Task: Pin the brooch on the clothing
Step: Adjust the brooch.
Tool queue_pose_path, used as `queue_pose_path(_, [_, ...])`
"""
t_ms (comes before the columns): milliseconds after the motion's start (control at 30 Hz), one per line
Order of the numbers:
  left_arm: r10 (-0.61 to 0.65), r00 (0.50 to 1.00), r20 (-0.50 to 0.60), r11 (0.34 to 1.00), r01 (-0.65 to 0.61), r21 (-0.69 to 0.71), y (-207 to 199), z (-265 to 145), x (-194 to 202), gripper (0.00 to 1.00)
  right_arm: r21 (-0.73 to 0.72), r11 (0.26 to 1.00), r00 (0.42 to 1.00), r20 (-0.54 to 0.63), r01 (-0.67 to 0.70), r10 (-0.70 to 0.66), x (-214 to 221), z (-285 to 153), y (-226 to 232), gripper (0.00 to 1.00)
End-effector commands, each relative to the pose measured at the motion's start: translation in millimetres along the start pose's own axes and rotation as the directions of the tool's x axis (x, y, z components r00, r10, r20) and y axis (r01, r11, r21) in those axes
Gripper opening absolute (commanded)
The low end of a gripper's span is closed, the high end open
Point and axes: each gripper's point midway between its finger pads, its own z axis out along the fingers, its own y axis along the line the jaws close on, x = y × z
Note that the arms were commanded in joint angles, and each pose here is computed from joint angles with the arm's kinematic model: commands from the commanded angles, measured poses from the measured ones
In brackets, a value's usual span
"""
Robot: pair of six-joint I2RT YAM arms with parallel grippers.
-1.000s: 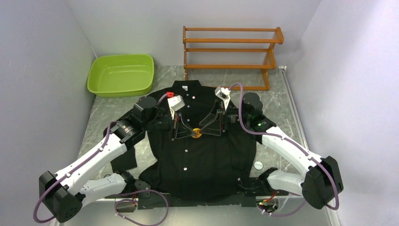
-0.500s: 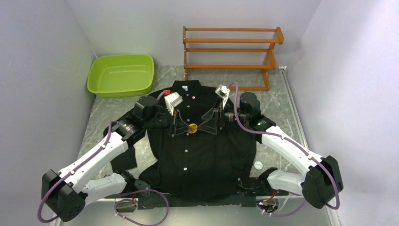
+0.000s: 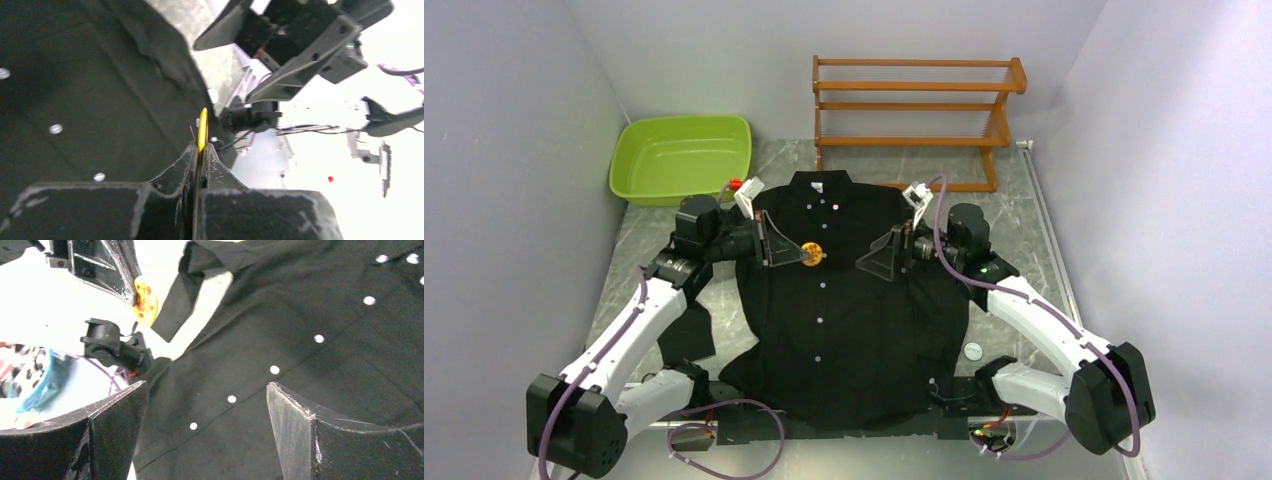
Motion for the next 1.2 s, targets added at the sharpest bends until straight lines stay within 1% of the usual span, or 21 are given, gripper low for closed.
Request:
queue_pose_path(0, [0.038, 0.999, 0.031, 0.974, -0.044, 0.224, -65, -17, -20, 0.03, -0.187, 0.982, 0.999, 0.046, 0.036, -0.028, -24, -2, 39, 0.9])
queue_pose_path(133, [0.067, 0.998, 0.012, 0.969, -0.068, 0.238, -73, -21, -19, 0.02, -0.31, 0.95, 0.998, 0.058, 0.021, -0.004, -38, -2, 66, 0.84])
queue_pose_path(233, [0.089, 0.996, -0.011, 0.971, -0.084, 0.222, -69, -23, -13, 0.03, -0.374, 0.928, 0.999, 0.043, 0.003, 0.015, -45, 6, 84, 0.75])
queue_pose_path(300, [0.108, 0.994, -0.034, 0.973, -0.099, 0.207, -64, -23, -8, 0.03, -0.396, 0.918, 1.0, 0.023, -0.009, 0.019, -47, 14, 93, 0.67])
queue_pose_path(333, [0.112, 0.993, -0.047, 0.974, -0.1, 0.202, -62, -23, -5, 0.03, -0.405, 0.914, 1.0, 0.013, -0.01, 0.016, -48, 18, 97, 0.66])
queue_pose_path(467, [0.108, 0.989, -0.105, 0.971, -0.082, 0.224, -59, -23, 6, 0.03, -0.396, 0.918, 0.999, -0.033, -0.011, -0.002, -49, 35, 103, 0.62])
queue_pose_path(567, [0.11, 0.986, -0.128, 0.969, -0.078, 0.232, -58, -24, 10, 0.03, -0.39, 0.92, 0.997, -0.079, -0.021, -0.01, -45, 46, 107, 0.59])
queue_pose_path(800, [0.125, 0.984, -0.127, 0.967, -0.092, 0.239, -60, -26, 11, 0.02, -0.37, 0.925, 0.981, -0.192, -0.092, 0.02, -28, 61, 98, 0.47])
queue_pose_path(1000, [0.131, 0.983, -0.13, 0.965, -0.096, 0.245, -61, -26, 12, 0.03, -0.383, 0.916, 0.964, -0.267, -0.119, 0.013, -10, 66, 100, 0.45])
queue_pose_path(1100, [0.124, 0.983, -0.136, 0.967, -0.089, 0.238, -58, -25, 13, 0.03, -0.421, 0.9, 0.962, -0.272, -0.116, -0.003, -8, 65, 108, 0.39])
queue_pose_path(1133, [0.124, 0.983, -0.137, 0.967, -0.089, 0.237, -58, -25, 13, 0.03, -0.427, 0.897, 0.961, -0.275, -0.116, -0.006, -8, 65, 109, 0.35])
queue_pose_path(1167, [0.123, 0.983, -0.138, 0.968, -0.089, 0.233, -57, -25, 13, 0.03, -0.432, 0.895, 0.961, -0.276, -0.115, -0.01, -8, 65, 111, 0.28])
